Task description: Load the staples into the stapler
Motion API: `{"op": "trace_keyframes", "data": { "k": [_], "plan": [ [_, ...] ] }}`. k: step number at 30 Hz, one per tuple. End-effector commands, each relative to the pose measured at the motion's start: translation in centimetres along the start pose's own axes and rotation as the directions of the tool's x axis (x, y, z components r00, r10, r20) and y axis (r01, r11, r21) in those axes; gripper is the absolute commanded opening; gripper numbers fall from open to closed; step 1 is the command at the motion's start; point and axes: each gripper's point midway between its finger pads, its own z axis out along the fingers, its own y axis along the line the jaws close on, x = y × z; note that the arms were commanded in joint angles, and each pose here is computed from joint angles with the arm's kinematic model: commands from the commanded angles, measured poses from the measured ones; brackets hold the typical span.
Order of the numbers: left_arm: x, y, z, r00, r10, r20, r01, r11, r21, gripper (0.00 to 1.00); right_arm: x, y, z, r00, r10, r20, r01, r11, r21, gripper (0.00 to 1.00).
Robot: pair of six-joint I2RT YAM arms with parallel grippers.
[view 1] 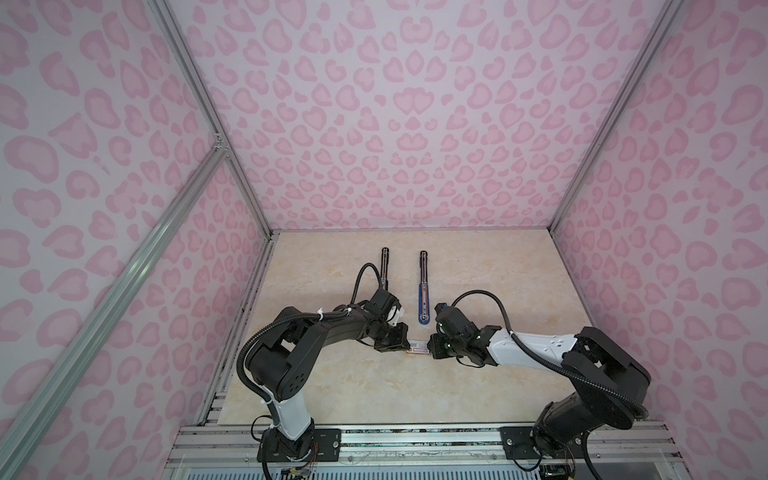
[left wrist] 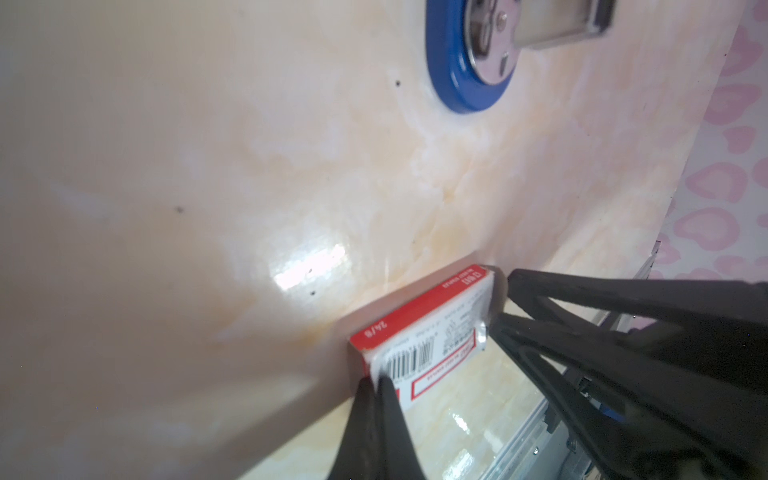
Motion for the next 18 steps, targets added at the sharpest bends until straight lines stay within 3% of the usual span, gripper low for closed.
{"op": "trace_keyframes", "data": {
  "k": [1,9,13,15,18],
  "plan": [
    [-0.1,0.1,-0.2,1.0,0.006,0.001,-0.006,1.0,-0.016,0.03,0.0,-0.4,0.0,1.0,-0.002,-0.001,0.002,1.0,0.014,0.21],
    [-0.1,0.0,-0.5,1.0,0.011,0.007,-0.011,1.0,-0.015,0.1,0.5,-1.1,0.0,1.0,0.006,-0.005,-0.006,1.0,0.018,0.09],
    [-0.2,-0.2,-0.7,1.0,0.017,0.019,-0.017,1.0,-0.017,0.26,0.4,-1.1,0.0,1.0,0.004,-0.002,-0.004,1.0,0.012,0.0],
    [-0.5,-0.3,-1.3,0.999,0.023,0.038,-0.022,0.999,-0.024,0.4,0.3,-1.2,0.0,1.0,0.009,0.003,-0.009,1.0,-0.001,0.0],
    [-1.0,-1.0,-2.3,0.996,0.048,0.074,-0.047,0.999,-0.021,0.51,0.0,-1.6,-0.3,1.0,0.022,0.017,-0.021,0.999,-0.03,0.0]
  ]
}}
